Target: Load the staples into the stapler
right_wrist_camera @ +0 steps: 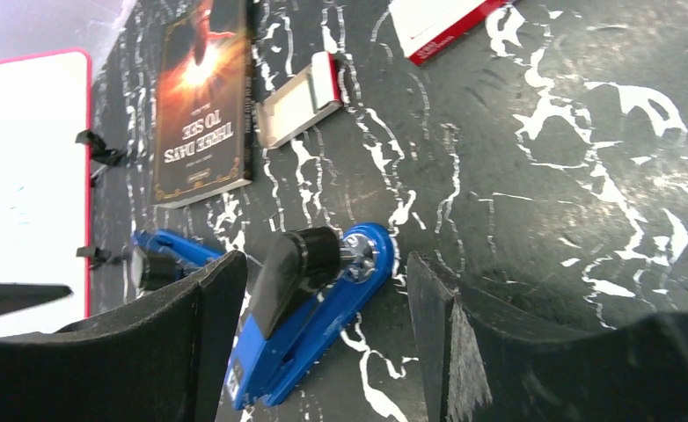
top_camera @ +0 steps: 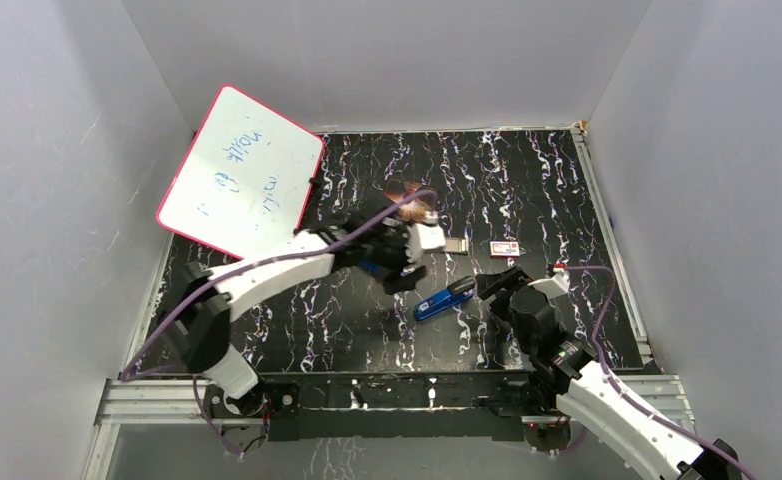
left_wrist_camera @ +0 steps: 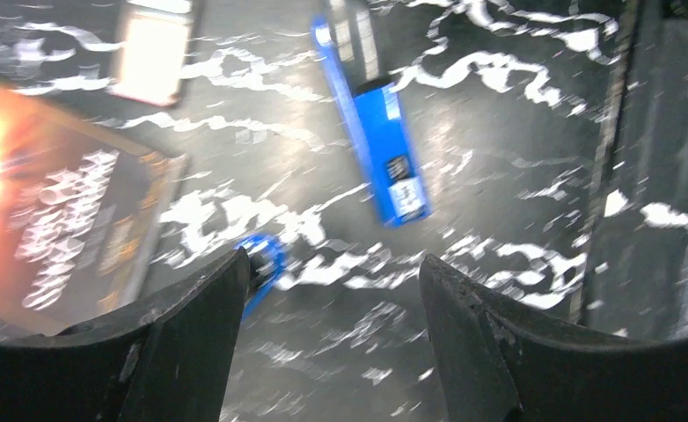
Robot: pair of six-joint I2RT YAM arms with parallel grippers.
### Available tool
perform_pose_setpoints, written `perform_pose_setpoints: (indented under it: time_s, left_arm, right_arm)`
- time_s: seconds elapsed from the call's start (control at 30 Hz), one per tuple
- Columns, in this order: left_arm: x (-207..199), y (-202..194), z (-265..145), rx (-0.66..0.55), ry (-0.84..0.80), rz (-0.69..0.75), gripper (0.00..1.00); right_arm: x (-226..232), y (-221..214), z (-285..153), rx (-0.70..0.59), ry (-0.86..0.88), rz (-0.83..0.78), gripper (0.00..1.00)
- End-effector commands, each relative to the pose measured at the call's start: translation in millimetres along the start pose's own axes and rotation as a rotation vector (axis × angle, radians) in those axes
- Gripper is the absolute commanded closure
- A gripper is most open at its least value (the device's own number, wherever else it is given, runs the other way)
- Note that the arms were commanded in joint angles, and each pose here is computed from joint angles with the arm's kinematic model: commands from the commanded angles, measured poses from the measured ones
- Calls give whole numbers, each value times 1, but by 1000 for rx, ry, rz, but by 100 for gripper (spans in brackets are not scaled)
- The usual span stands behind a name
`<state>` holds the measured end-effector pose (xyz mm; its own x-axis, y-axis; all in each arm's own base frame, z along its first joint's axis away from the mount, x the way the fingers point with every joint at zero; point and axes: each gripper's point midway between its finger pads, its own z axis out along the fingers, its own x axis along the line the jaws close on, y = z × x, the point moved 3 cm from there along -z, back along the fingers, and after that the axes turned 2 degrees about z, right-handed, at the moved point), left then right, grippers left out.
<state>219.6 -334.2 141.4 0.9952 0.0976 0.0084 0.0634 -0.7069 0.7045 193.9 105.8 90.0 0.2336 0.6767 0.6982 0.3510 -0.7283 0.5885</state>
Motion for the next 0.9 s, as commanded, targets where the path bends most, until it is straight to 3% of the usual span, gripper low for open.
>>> perform_pose_setpoints:
  time_s: [0.0, 0.17, 0.33, 0.5, 0.87]
  left_arm:
    - [30, -36, -50, -16, 42, 210, 29]
    - [70, -76, -53, 14, 65, 233, 29]
    - [102, -81, -50, -51, 30, 273, 31]
    - [123, -92, -36, -34, 23, 307, 31]
    - [118, -124, -12, 39, -70, 205, 37]
  right_arm:
    - [42, 17, -8, -30, 172, -20, 25]
    - [53, 19, -13, -19, 225, -76, 24]
    - [56, 20, -15, -14, 237, -74, 24]
    - [57, 22, -17, -19, 241, -81, 24]
    - [52, 24, -16, -37, 224, -72, 24]
